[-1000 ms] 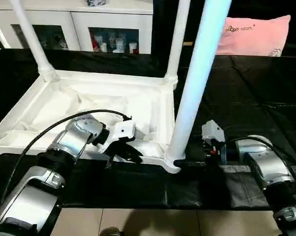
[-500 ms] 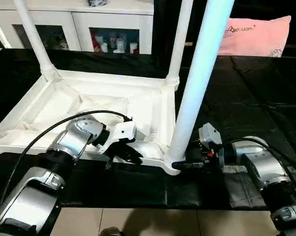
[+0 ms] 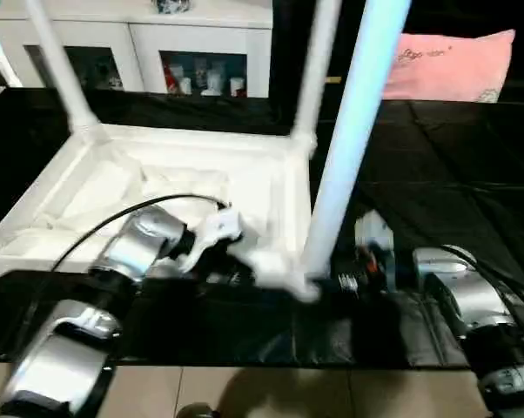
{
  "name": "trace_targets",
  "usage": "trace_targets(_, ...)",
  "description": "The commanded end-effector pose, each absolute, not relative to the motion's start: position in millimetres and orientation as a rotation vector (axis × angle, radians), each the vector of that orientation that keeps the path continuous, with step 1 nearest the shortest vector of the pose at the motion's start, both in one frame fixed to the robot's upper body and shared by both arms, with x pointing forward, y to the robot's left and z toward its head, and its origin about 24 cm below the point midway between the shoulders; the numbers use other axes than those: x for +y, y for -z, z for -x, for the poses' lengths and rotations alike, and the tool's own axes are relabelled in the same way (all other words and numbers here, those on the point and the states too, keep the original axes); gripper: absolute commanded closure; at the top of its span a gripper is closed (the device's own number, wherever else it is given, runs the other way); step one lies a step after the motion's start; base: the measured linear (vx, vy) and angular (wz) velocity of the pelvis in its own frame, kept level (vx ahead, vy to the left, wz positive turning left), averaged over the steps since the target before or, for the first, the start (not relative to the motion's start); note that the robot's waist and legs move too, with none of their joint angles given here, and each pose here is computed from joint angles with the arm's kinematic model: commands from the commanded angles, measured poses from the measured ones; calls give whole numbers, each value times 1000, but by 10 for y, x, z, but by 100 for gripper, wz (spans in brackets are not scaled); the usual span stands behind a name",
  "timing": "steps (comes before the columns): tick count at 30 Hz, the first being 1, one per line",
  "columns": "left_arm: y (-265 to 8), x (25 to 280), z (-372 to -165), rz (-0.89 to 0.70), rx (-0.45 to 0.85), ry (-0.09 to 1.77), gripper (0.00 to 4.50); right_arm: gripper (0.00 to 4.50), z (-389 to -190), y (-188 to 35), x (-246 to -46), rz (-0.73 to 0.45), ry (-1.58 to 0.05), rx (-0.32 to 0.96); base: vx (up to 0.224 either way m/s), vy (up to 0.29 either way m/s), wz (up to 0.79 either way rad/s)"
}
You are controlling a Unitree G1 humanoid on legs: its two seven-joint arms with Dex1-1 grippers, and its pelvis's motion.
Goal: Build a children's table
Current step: Rotate leg to tighten
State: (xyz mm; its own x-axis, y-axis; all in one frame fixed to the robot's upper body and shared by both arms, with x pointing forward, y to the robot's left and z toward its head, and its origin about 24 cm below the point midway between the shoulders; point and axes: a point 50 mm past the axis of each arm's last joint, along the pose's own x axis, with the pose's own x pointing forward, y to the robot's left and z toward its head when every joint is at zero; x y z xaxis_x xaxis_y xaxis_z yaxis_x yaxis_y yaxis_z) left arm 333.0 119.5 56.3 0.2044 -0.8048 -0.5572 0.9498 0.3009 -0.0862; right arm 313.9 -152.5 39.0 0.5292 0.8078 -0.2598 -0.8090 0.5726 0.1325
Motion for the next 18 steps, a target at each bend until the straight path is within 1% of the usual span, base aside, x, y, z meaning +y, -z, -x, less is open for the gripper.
trace_targets(1, -667, 904, -3384, -170, 465, 1207, 450, 186, -3118, -272, -1163, -48, -994, 362, 0, 0, 0)
trace_targets(2, -666, 864, -3410, -170, 463, 1166, 450, 186, -3147, -270, -1073, -75, -959, 359, 0, 0, 0)
trace_targets(3, -666, 859, -3415, -170, 462, 1159, 450, 186, -3151, -269, -1059, -78, -953, 359, 0, 0, 0)
trace_targets(4, -665, 807, -3462, -166, 461, 1096, 450, 186, -3190, -265, -930, -99, -902, 361, 0, 0, 0)
trace_targets(5, -668, 774, -3495, -164, 458, 1053, 450, 186, -3216, -262, -854, -109, -865, 368, 0, 0, 0)
trace_targets(6, -673, 751, -3519, -167, 453, 1022, 450, 186, -3236, -257, -807, -112, -835, 376, 0, 0, 0)
trace_targets(8, -705, 671, -3604, -206, 428, 921, 450, 186, -3302, -233, -670, -113, -723, 412, 0, 0, 0)
trace_targets(9, -715, 656, -3616, -216, 423, 910, 450, 186, -3310, -231, -651, -117, -711, 416, 0, 0, 0)
trace_targets(11, -736, 629, -3629, -234, 418, 894, 450, 186, -3330, -230, -641, -131, -678, 419, 0, 0, 0)
trace_targets(13, -741, 625, -3627, -253, 420, 898, 450, 186, -3350, -242, -672, -149, -648, 407, 0, 0, 0)
trace_targets(14, -733, 632, -3620, -265, 424, 904, 450, 131, -3364, -256, -713, -160, -623, 391, 0, 0, 0)
trace_targets(15, -725, 645, -3613, -273, 428, 912, 450, 131, -3367, -265, -748, -166, -614, 379, 0, 0, 0)
trace_targets(17, -706, 680, -3602, -276, 436, 930, 450, 111, -3361, -265, -823, -162, -606, 366, 0, 0, 0)
trace_targets(18, -698, 695, -3602, -276, 441, 932, 450, 87, -3359, -267, -848, -151, -606, 357, 0, 0, 0)
